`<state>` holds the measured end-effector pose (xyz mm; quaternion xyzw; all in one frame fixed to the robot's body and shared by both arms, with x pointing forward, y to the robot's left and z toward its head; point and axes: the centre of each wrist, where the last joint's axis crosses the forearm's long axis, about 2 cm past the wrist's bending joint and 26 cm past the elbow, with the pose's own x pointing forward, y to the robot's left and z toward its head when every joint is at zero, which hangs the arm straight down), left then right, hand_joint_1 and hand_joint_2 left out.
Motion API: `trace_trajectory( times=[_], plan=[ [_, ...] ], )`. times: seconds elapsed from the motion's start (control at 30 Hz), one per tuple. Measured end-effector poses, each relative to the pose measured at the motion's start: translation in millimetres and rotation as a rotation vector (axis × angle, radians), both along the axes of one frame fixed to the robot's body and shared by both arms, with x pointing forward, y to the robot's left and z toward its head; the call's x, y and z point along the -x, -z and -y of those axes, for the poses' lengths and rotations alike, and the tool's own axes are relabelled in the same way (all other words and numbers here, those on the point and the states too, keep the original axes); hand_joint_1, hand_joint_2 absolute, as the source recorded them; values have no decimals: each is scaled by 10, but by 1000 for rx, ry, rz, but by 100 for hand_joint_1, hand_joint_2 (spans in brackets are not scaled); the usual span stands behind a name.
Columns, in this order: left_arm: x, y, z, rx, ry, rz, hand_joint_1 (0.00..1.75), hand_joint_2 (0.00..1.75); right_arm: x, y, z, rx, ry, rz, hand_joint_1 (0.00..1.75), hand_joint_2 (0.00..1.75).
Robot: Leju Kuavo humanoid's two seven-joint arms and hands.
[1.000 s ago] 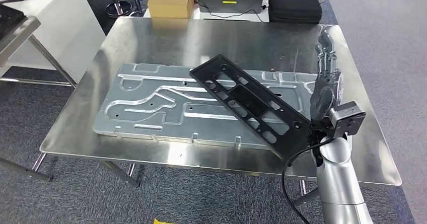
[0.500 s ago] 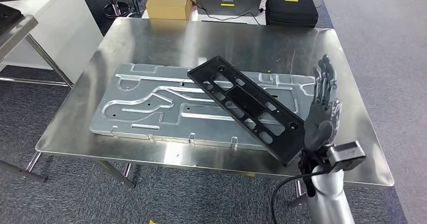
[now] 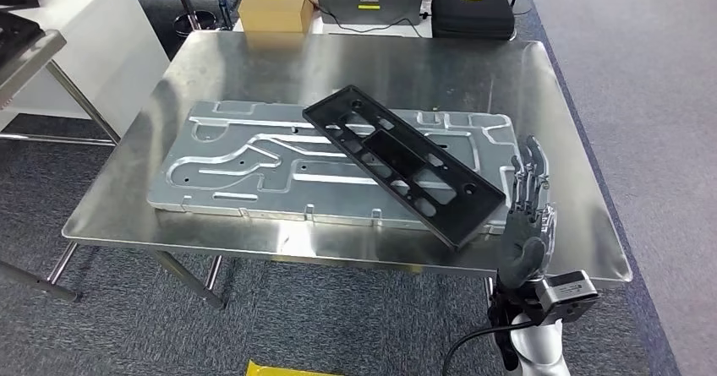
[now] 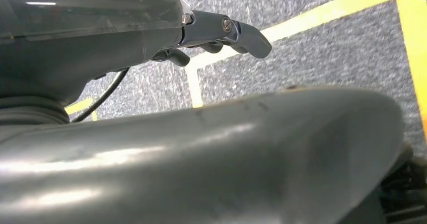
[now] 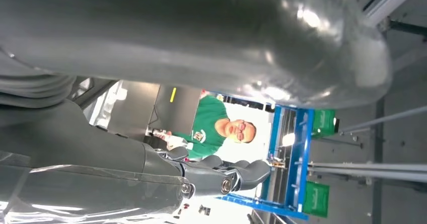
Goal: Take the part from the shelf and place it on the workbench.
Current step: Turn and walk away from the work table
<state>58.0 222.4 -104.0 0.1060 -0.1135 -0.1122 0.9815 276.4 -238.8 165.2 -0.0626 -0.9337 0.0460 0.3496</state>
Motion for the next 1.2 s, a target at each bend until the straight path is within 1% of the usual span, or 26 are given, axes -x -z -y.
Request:
trace_trajectory(
  times=[0.27,0.43,0.77,1.2],
  plan=[
    [-2,2,-18,-4,32,10,0,0,153,124,13,-28,28,-41,0,0],
    [-30,1,-39,-8,38,18,0,0,212,130,53,-39,44,-42,0,0],
    [-28,2,-44,-12,44,22,0,0,268,186,97,-41,59,-62,0,0],
    [-13,4,-45,-14,56,20,0,0,281,148,59,-65,65,-59,0,0]
  ],
)
